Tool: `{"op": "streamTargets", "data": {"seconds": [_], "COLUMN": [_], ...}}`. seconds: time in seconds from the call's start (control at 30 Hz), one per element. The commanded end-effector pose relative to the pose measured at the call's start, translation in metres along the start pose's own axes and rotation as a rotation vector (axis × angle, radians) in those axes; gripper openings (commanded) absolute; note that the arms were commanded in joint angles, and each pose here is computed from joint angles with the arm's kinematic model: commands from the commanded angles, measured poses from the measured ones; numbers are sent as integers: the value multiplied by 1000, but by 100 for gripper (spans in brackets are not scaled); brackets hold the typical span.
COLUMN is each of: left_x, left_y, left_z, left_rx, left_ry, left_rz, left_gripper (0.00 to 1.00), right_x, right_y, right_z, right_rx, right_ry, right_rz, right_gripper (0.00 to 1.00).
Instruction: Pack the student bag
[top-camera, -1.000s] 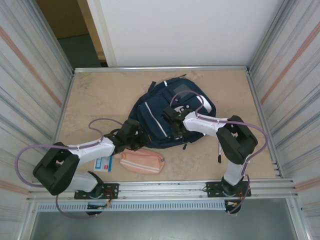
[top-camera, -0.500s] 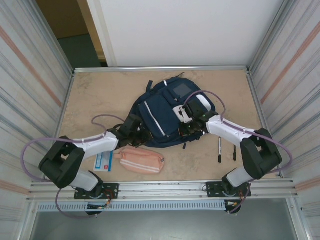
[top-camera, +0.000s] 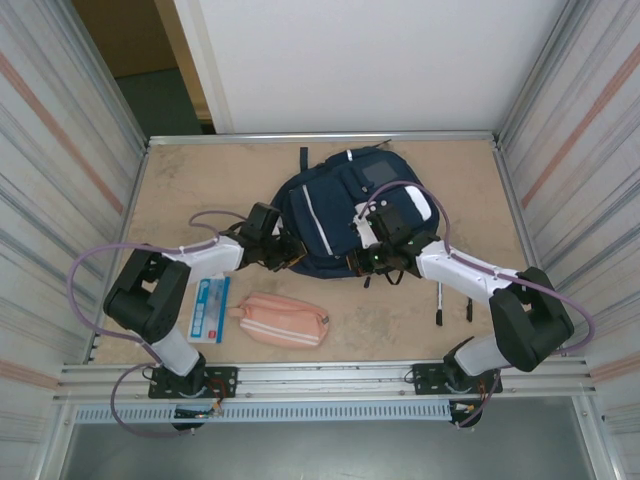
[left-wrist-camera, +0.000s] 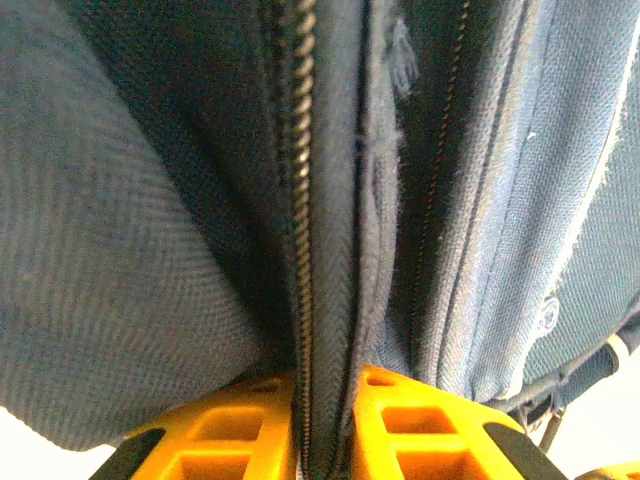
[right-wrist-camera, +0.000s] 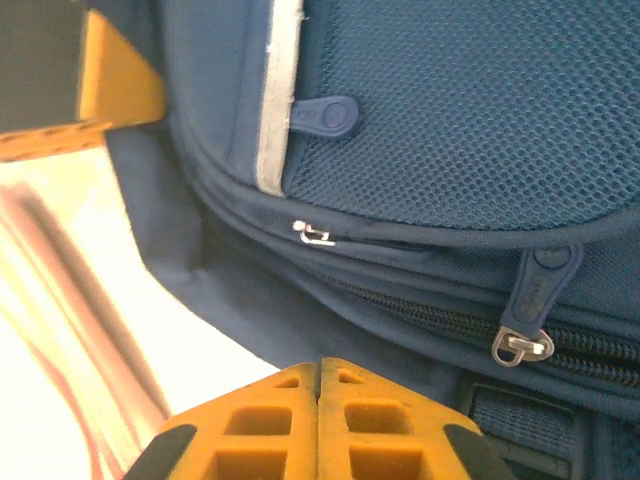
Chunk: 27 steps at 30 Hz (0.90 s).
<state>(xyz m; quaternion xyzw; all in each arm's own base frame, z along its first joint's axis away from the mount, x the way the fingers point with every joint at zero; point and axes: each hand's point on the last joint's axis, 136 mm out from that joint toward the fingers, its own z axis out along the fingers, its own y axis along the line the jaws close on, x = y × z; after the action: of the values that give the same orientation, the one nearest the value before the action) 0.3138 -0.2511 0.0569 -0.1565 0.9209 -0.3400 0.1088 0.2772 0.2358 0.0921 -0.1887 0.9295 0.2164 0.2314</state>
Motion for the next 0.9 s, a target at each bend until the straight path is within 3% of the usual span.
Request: {"op": "streamTargets", "data": {"seconds": [0.0, 0.07, 0.2, 0.4, 0.67, 0.87], "left_x": [14, 18, 27, 41, 51, 53], "left_y": [-9, -5, 13, 16, 29, 35], "left_z": [0, -5, -15, -25, -31, -29], "left_rx": [44, 43, 7, 16, -5, -17], "left_ry": [57, 56, 35, 74, 83, 80], "left_rz": [29, 31, 25, 48, 57, 47], "left_gripper": [19, 20, 20, 24, 25, 24], "right_x": [-15, -16, -19, -9, -3, -13], "right_y": [-32, -38, -48, -44, -72, -54], "right_z": [-15, -18, -18, 9, 31, 35], "right_rx": [196, 165, 208, 164, 365, 304], "right_ry": [-28, -11, 9, 110, 193, 196], "right_rz": [120, 191, 196, 165, 62, 13], "right_gripper": [24, 31, 37, 30, 33, 31]}}
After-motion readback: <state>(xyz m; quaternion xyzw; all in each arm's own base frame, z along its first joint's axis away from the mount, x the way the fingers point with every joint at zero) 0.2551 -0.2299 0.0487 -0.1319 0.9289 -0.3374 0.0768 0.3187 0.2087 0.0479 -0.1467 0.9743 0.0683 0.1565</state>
